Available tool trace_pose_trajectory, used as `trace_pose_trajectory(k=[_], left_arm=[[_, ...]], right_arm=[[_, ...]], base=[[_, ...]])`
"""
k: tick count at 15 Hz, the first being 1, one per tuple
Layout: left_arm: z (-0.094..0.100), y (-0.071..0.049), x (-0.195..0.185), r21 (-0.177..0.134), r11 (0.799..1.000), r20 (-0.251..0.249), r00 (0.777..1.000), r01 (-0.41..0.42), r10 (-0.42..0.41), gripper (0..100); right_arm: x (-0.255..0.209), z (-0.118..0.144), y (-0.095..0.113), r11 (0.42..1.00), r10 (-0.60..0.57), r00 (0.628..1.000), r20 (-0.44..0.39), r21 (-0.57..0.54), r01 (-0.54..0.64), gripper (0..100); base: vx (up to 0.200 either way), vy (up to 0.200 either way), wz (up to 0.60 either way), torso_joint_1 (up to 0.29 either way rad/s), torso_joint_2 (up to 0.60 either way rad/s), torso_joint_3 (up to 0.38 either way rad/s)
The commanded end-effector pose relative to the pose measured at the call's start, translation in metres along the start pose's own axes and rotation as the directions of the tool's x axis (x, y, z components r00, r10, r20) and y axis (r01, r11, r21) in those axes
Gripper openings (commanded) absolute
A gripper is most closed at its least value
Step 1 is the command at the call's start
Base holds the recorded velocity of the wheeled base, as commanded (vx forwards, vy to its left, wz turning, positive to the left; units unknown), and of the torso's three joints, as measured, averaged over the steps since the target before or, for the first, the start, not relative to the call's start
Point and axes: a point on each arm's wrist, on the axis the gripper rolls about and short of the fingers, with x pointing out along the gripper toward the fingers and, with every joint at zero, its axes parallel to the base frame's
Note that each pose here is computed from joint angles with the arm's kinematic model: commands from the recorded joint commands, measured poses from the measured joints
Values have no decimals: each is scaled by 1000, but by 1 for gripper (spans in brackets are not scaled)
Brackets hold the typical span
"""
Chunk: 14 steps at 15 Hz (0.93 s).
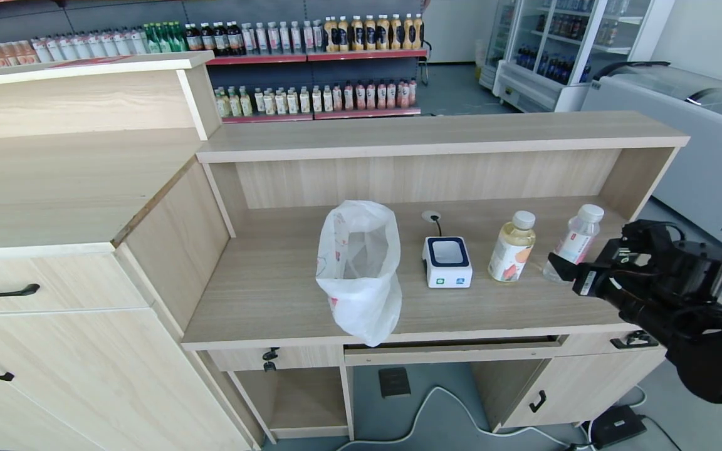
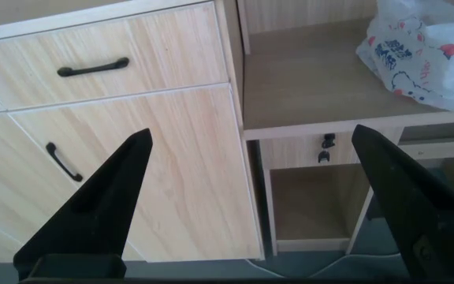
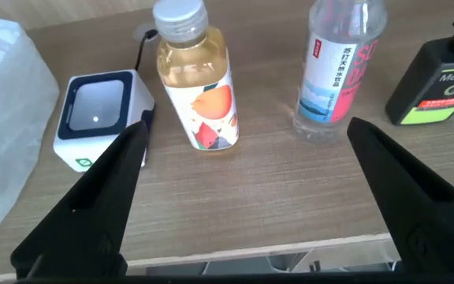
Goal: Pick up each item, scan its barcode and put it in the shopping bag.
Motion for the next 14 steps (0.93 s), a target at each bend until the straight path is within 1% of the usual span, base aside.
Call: trace_pose_trajectory(k=[1, 5, 8, 12, 14], left_arm=[[0, 0, 0, 0, 1000, 1, 1000, -1, 1, 100], [0, 0, 0, 0, 1000, 1, 1000, -1, 1, 100], [0, 0, 0, 0, 1000, 1, 1000, -1, 1, 100], [0, 0, 0, 0, 1000, 1, 1000, -1, 1, 100], [0, 0, 0, 0, 1000, 1, 1000, -1, 1, 100]], right_arm=[[13, -18, 1, 1000, -19, 999, -41, -3, 19, 100], [35, -18, 0, 997, -71, 998, 2, -35, 71, 100], [51, -22, 8, 998, -49, 999, 10, -40, 49, 100], [66, -29, 12, 997, -41, 999, 17, -62, 42, 100], [73, -33, 20, 998, -14, 1000, 22, -64, 16, 100]], base=[[0, 0, 0, 0, 0, 0], [0, 0, 0, 0, 0, 0], [0, 0, 0, 0, 0, 0], [0, 0, 0, 0, 0, 0], [0, 0, 0, 0, 0, 0]])
